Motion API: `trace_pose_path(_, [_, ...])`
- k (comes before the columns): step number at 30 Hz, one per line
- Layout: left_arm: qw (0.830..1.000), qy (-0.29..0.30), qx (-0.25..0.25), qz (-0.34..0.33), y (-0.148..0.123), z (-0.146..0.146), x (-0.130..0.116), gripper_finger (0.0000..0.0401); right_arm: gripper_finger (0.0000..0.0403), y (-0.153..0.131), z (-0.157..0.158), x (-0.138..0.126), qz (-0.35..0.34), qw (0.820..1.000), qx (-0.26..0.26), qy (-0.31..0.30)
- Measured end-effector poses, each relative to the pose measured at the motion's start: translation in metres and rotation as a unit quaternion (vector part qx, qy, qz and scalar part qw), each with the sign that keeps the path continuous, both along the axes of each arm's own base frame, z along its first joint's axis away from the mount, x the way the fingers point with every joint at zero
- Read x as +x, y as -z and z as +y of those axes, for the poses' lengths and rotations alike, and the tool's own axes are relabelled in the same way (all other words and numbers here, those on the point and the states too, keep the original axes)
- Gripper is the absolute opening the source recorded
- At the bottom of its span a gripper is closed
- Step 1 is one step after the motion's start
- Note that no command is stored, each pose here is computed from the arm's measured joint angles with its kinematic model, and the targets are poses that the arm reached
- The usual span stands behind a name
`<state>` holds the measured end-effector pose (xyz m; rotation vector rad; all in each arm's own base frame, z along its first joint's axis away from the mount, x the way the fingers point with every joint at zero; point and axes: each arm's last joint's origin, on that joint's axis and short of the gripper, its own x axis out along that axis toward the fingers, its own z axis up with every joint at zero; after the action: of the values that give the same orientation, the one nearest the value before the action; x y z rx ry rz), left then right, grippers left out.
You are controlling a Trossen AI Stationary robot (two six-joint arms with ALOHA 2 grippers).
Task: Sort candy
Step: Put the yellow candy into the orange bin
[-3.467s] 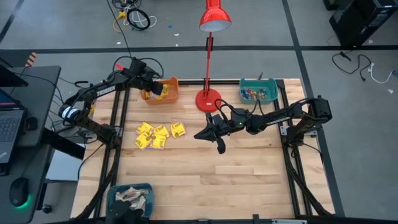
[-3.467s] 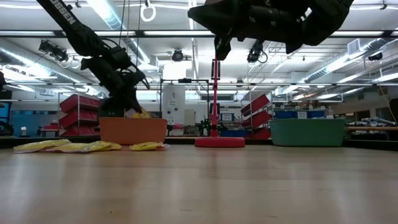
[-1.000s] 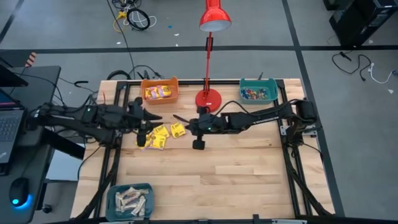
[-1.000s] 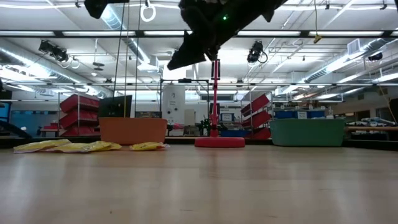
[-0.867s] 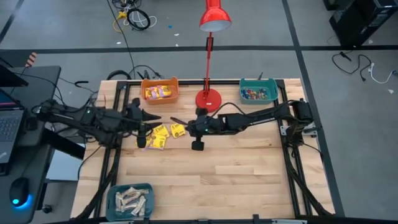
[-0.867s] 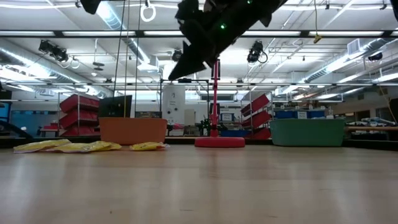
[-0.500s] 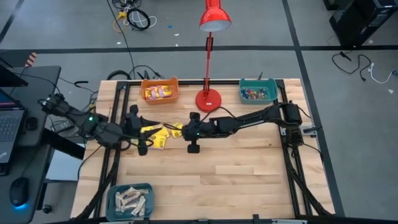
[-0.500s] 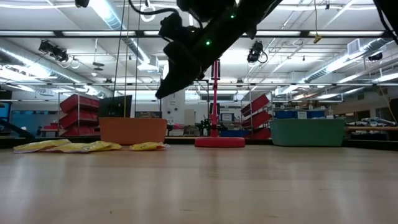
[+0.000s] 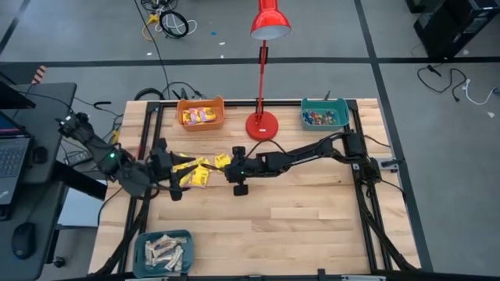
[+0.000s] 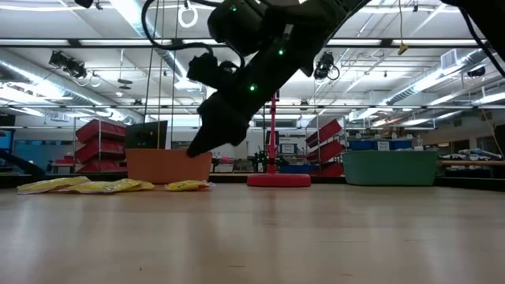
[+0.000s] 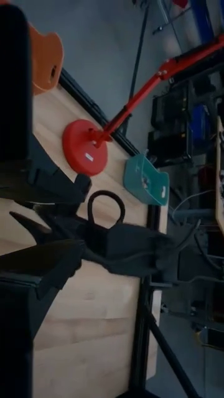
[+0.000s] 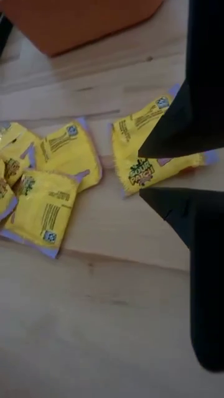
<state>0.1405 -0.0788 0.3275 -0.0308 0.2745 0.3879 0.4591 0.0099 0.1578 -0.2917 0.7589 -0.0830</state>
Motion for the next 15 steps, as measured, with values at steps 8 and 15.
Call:
trace_pose_path(8, [1.000, 0.003, 0.002, 0.013, 0.006, -0.007, 0.003, 0.0108, 0.0125, 0.019, -0.001, 0.006, -0.005, 0.999, -0.026, 0.033])
trace_pose_path(15, [1.000, 0.001, 0.005, 0.021, 0.009, -0.010, 0.005, 0.0108, 0.0145, 0.025, -0.006, 0.008, -0.008, 0.999, -0.025, 0.038])
